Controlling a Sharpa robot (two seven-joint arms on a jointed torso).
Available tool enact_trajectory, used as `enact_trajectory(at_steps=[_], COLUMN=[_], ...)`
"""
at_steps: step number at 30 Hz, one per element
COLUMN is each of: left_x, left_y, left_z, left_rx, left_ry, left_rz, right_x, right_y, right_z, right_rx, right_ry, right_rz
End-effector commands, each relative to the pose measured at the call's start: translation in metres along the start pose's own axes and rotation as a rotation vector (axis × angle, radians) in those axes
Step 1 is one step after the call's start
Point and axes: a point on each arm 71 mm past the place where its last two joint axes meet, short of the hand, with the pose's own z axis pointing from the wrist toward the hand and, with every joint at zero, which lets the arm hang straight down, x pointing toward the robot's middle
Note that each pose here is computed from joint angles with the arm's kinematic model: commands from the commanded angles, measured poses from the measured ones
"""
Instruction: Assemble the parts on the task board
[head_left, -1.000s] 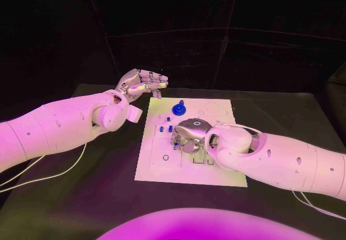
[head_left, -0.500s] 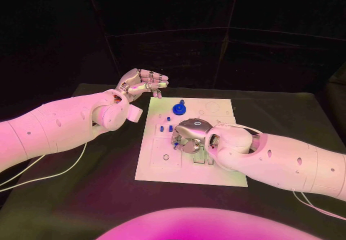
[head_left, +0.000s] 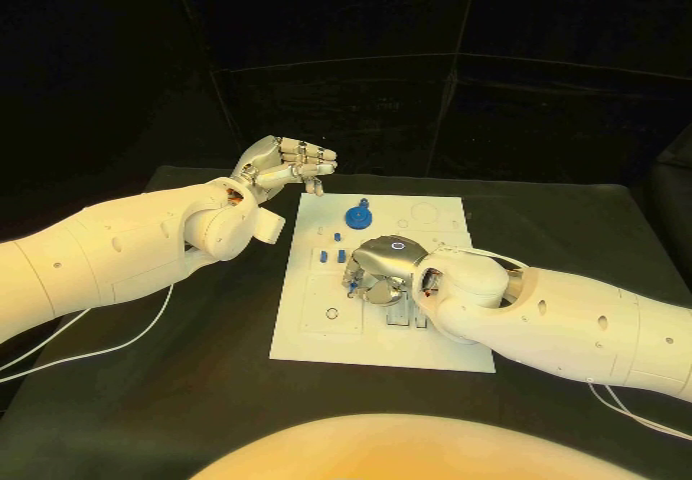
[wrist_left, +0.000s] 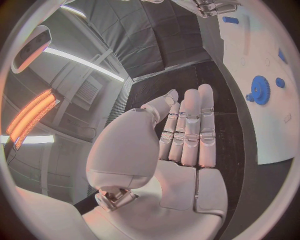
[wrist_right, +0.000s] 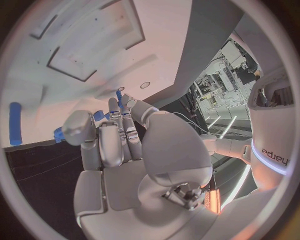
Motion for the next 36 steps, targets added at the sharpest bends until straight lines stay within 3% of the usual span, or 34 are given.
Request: enact_trajectory(at_steps=[1, 36], left_x=[0.0007, 0.0024], left_y=[-0.0016, -0.0009], left_z=[0.0005, 0.002], left_rx=[0.01, 0.005], left_ry=[0.009, 0.016], left_rz=[-0.009, -0.012], right_x=[-0.003, 0.0018], right_y=[0.0019, 0.0026], right_z=[-0.0003, 0.0021], right_rx=[-0.012, -0.016], right_ry=[-0.032, 0.008], right_rz=[0.007, 0.023])
